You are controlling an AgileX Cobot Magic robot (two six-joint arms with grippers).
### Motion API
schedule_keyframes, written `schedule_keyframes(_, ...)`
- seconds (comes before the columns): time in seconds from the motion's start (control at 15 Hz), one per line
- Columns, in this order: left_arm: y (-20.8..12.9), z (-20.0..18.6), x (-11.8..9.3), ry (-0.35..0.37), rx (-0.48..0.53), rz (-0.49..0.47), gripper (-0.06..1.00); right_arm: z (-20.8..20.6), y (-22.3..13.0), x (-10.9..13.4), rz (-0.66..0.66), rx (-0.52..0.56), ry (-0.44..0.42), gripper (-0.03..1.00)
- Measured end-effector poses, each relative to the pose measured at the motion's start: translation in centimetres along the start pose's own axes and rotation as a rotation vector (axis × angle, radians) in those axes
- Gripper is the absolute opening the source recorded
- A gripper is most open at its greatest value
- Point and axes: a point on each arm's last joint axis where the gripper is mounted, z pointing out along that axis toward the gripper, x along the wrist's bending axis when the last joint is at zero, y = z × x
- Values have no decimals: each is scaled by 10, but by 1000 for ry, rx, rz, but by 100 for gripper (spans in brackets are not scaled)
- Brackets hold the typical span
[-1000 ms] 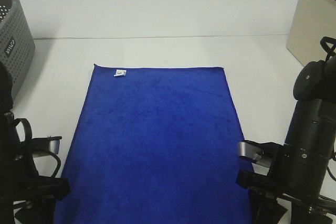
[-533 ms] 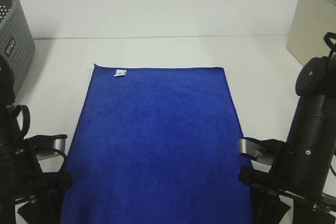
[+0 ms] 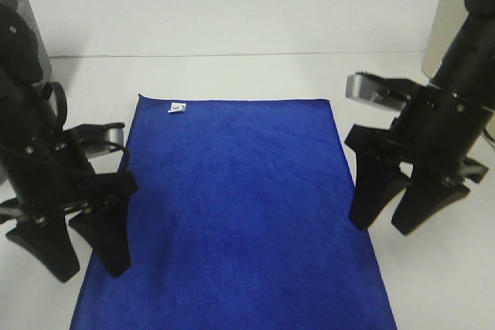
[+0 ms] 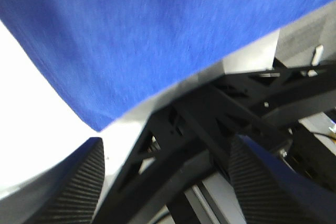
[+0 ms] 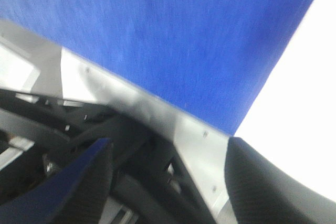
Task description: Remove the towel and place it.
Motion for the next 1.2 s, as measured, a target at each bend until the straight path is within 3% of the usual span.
schedule_keyframes(0.13, 18, -28, -7, 85, -99, 40, 64, -28, 16, 7, -21, -117, -21, 62)
schedule_keyframes(0.2, 27, -47, -10, 161, -165, 56, 64, -45, 24, 5, 3, -197, -20, 62)
schedule_keyframes(0.33, 40, -85, -14, 308, -297, 68, 64, -87, 36, -13, 58, -365, -15, 62)
schedule_keyframes(0.47, 48, -121, -6, 371, -415, 40, 64, -120, 43, -33, 108, -478, -17, 62)
schedule_keyframes(0.67, 58, -161, 24, 370, -526, -44, 64, -134, 54, -45, 164, -517, -66, 63)
schedule_keyframes(0.87, 78, -168, 49, 352, -539, -102, 64, -137, 75, -57, 206, -518, -122, 64)
schedule_keyframes(1.0, 97, -162, 55, 324, -531, -107, 64, -141, 92, -60, 184, -521, -119, 64)
schedule_keyframes(1.2, 135, -148, 57, 206, -535, -77, 64, -133, 120, -71, 143, -481, -97, 64)
